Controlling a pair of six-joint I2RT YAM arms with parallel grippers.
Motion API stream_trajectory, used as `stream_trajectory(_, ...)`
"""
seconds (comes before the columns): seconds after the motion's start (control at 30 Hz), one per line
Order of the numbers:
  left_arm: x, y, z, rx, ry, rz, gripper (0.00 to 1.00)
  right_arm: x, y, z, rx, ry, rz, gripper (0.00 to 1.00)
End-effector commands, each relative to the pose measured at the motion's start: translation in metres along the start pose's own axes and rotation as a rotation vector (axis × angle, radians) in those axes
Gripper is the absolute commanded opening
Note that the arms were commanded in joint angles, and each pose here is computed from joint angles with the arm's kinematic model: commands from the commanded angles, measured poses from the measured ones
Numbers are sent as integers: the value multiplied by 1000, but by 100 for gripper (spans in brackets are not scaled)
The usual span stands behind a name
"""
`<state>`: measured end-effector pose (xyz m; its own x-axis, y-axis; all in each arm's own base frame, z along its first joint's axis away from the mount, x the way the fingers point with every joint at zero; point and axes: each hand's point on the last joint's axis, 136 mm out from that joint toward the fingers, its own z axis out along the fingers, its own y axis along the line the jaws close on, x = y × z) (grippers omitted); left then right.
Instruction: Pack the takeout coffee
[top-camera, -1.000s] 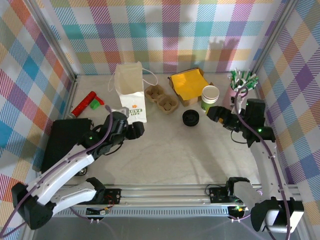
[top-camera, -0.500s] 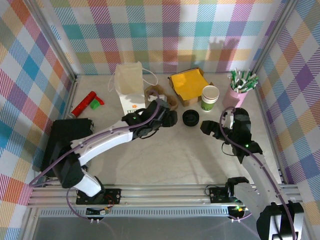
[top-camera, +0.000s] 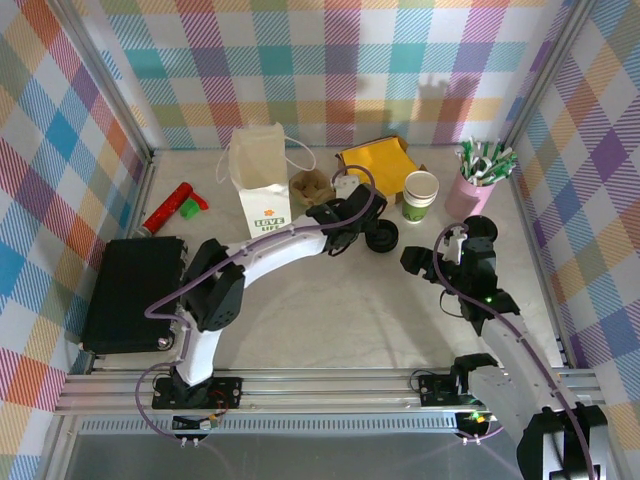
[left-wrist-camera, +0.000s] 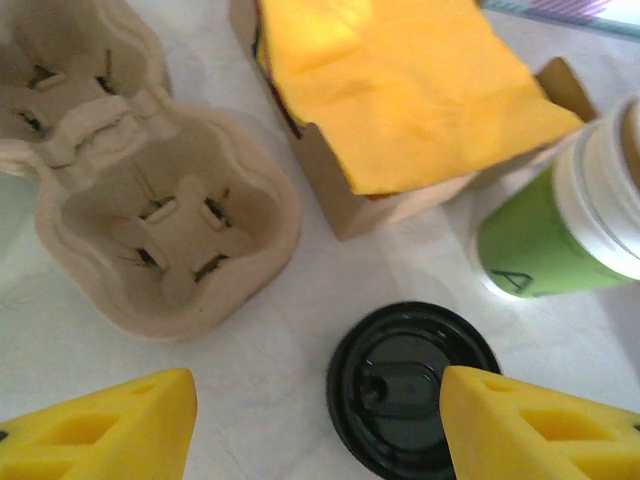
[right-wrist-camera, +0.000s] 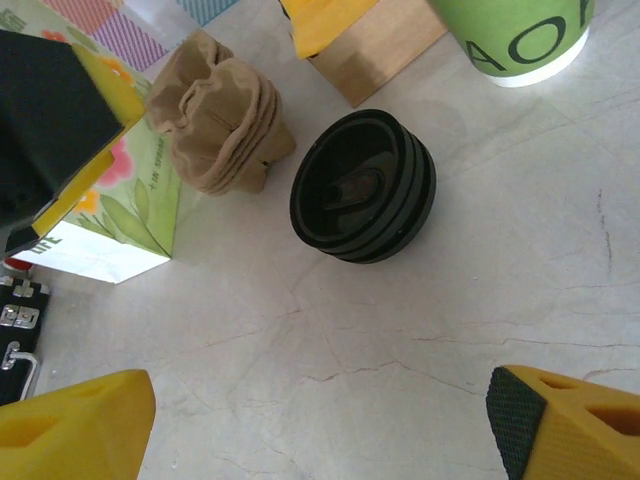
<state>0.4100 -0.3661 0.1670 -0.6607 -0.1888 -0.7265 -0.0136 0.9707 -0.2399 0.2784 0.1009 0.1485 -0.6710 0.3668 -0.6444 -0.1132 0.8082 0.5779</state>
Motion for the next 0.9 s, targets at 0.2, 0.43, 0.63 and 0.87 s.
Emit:
stream_trajectory(0.2,-14,66,29,-281,-52,-40,66,-1,-3,6,19,-2,-14,87)
stream_trajectory(0.43,-13,98,46,-356,-8,-59,64,0,-5,8,28,1,-15,87)
stream_trajectory(0.63,-7,106,62,-367,47,-48,60,0,-8,10,42,9,-14,87)
stream_trajectory(0.87,0,105,74,-358,82,-27,55,1,-10,10,55,13,-16,87)
